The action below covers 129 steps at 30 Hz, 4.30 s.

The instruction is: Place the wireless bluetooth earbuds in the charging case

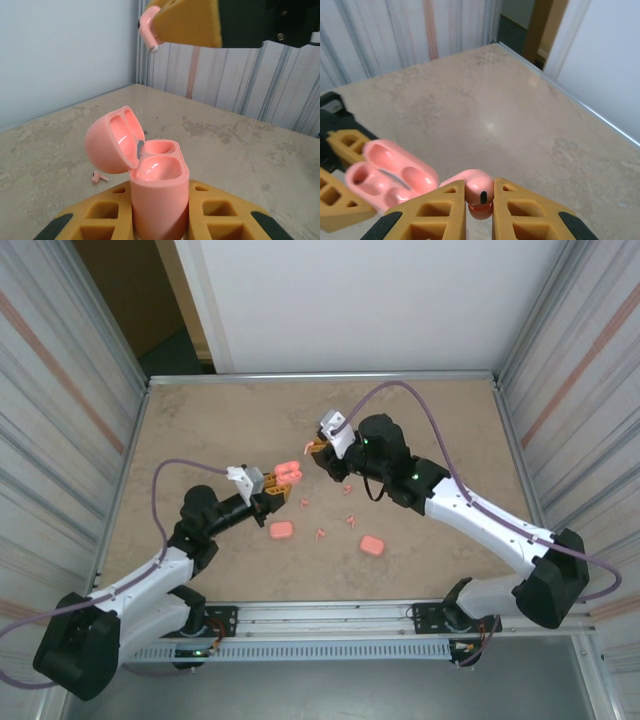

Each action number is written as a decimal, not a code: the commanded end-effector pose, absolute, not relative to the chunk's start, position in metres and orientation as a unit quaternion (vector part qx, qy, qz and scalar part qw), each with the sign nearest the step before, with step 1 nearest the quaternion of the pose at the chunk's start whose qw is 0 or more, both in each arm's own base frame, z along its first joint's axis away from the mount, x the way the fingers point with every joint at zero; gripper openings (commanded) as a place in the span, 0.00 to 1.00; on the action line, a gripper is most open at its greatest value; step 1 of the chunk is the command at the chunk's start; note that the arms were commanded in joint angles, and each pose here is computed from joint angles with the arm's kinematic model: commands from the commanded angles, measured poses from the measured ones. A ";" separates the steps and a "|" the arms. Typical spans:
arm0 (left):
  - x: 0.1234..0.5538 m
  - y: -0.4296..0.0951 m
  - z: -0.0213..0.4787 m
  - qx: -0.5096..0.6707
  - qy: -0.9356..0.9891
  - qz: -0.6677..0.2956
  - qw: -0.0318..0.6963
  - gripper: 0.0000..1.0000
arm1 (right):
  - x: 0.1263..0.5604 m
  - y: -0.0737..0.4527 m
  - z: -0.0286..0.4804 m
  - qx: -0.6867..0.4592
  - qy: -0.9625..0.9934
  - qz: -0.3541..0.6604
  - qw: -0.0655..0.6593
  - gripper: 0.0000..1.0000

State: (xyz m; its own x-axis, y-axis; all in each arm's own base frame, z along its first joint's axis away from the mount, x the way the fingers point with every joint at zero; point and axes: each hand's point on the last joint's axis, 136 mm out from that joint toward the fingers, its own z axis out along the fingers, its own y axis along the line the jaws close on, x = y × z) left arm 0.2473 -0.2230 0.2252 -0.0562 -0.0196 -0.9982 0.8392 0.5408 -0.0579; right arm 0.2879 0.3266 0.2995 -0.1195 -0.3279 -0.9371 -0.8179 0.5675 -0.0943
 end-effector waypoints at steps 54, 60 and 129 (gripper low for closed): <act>0.246 -0.226 0.259 0.330 0.591 -0.368 0.637 0.00 | 0.248 0.383 0.276 -0.508 0.648 0.234 0.516 0.16; 0.246 -0.226 0.259 0.330 0.591 -0.368 0.638 0.00 | 0.246 0.384 0.273 -0.514 0.647 0.239 0.510 0.16; 0.238 -0.218 0.274 0.324 0.572 -0.359 0.662 0.00 | 0.357 0.242 0.246 -0.133 0.858 0.334 0.366 0.65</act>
